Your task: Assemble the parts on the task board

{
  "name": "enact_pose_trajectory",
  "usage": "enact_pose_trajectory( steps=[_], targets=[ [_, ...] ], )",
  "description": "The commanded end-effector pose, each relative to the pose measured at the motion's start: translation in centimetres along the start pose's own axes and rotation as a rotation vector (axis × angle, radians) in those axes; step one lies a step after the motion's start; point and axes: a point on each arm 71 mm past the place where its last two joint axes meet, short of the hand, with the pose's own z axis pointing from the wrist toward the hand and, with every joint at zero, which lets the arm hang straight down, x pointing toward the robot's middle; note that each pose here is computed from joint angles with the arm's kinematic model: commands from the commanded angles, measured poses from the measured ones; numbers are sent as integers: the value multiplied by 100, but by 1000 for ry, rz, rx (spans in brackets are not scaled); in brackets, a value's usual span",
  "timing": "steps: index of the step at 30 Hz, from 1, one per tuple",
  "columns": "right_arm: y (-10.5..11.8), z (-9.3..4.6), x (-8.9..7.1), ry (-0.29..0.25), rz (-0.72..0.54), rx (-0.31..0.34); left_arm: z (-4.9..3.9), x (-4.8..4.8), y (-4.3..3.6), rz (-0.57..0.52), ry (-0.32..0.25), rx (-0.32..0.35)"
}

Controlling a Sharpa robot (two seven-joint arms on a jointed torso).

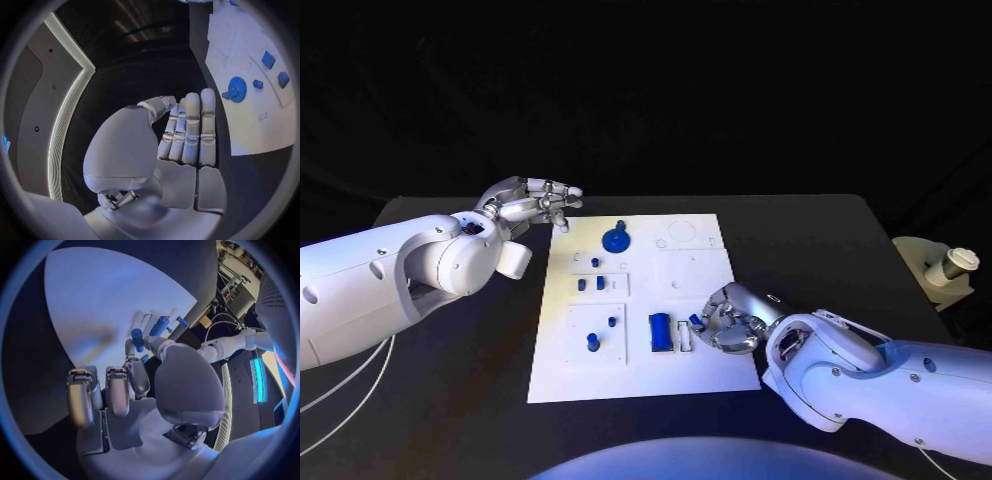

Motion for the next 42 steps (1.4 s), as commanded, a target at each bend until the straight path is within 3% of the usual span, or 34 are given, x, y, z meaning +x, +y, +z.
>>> enact_pose_trajectory(
  steps=[1, 12, 42],
  targets=[
    [-4, 20, 61, 55, 57, 31, 3, 31, -14, -7, 21, 7],
    [20, 74, 153, 107, 47, 40, -1, 33, -15, -7, 23, 6],
    [71, 112, 151, 66, -10, 1, -10, 21, -11, -5, 24, 1]
  ],
)
